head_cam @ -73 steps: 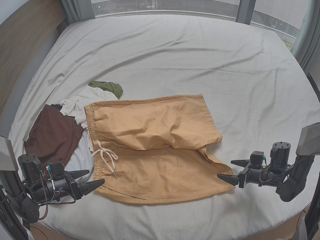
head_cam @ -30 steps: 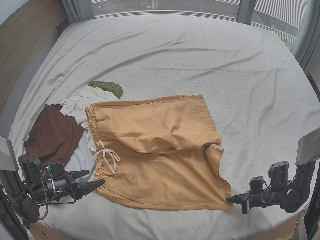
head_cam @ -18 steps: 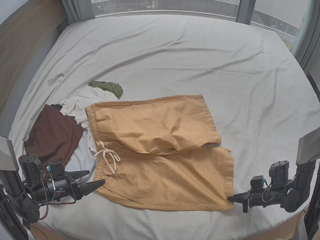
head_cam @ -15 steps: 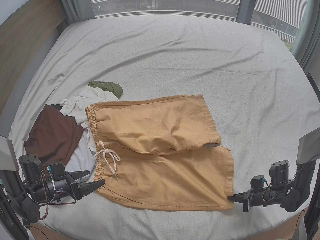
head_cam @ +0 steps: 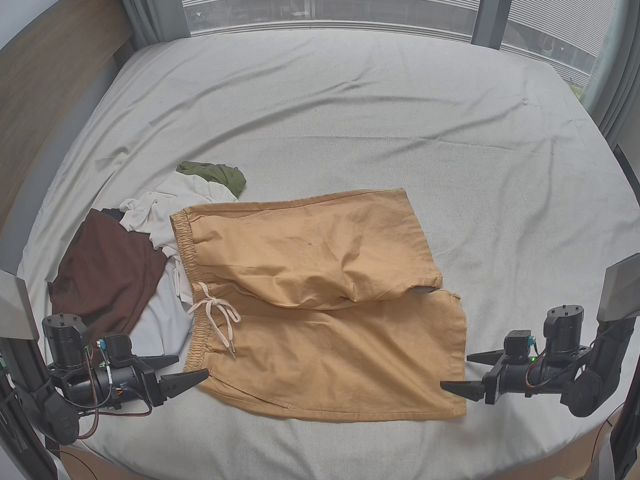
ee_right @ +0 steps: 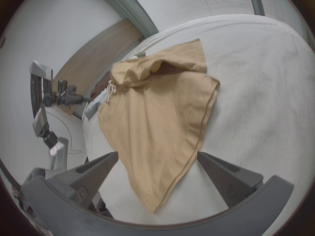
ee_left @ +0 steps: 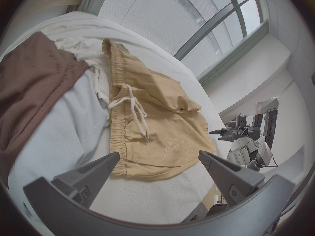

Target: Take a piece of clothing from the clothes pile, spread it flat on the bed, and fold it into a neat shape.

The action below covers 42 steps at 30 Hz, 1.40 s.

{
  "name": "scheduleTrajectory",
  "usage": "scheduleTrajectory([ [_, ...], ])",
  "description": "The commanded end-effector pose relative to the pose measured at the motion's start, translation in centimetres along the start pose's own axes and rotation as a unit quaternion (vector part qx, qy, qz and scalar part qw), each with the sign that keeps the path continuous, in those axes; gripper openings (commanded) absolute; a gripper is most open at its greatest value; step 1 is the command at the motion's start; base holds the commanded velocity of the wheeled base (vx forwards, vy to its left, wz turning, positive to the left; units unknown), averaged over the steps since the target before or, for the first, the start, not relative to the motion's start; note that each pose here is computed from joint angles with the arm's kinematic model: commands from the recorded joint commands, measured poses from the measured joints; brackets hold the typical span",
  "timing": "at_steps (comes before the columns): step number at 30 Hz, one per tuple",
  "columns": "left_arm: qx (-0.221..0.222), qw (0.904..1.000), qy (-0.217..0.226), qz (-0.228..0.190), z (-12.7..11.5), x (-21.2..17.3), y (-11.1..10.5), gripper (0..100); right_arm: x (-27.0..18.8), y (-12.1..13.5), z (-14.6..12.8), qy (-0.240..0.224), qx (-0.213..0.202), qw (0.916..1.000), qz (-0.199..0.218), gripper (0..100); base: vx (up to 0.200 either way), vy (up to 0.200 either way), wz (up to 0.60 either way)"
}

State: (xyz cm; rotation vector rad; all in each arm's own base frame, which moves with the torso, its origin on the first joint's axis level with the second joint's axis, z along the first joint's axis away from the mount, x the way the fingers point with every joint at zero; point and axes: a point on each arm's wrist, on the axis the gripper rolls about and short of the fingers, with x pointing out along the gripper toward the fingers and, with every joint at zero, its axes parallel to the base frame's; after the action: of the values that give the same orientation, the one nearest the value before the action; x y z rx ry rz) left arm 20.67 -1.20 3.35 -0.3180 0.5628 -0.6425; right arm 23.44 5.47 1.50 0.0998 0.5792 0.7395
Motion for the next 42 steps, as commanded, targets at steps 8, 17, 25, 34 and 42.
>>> scheduleTrajectory([
  [8, -0.042, 0.9986, 0.028, 0.017, -1.0, -0.5, 0.4, 100, 0.3, 0.0, 3.9, -0.078, -0.015, 0.9968, 0.001, 100, 0.000, 0.000, 0.00],
  [17, -0.065, 0.9963, 0.050, 0.026, -2.2, 0.5, 1.8, 100, 0.5, -0.3, 4.5, -0.089, -0.020, 0.9958, -0.001, 100, 0.000, 0.000, 0.00],
  [25, -0.074, 0.9954, 0.049, 0.035, -3.5, 1.8, 3.8, 100, 0.5, -0.4, 4.7, -0.094, -0.022, 0.9953, -0.003, 100, 0.000, 0.000, 0.00],
  [34, -0.085, 0.9952, 0.037, 0.033, -3.0, 2.4, 4.1, 100, 0.6, -0.4, 4.8, -0.096, -0.024, 0.9951, -0.001, 100, 0.000, 0.000, 0.00],
  [42, -0.083, 0.9959, 0.024, 0.025, -2.3, 3.2, 4.3, 100, 0.6, -0.3, 4.8, -0.095, -0.024, 0.9952, 0.000, 100, 0.000, 0.000, 0.00],
])
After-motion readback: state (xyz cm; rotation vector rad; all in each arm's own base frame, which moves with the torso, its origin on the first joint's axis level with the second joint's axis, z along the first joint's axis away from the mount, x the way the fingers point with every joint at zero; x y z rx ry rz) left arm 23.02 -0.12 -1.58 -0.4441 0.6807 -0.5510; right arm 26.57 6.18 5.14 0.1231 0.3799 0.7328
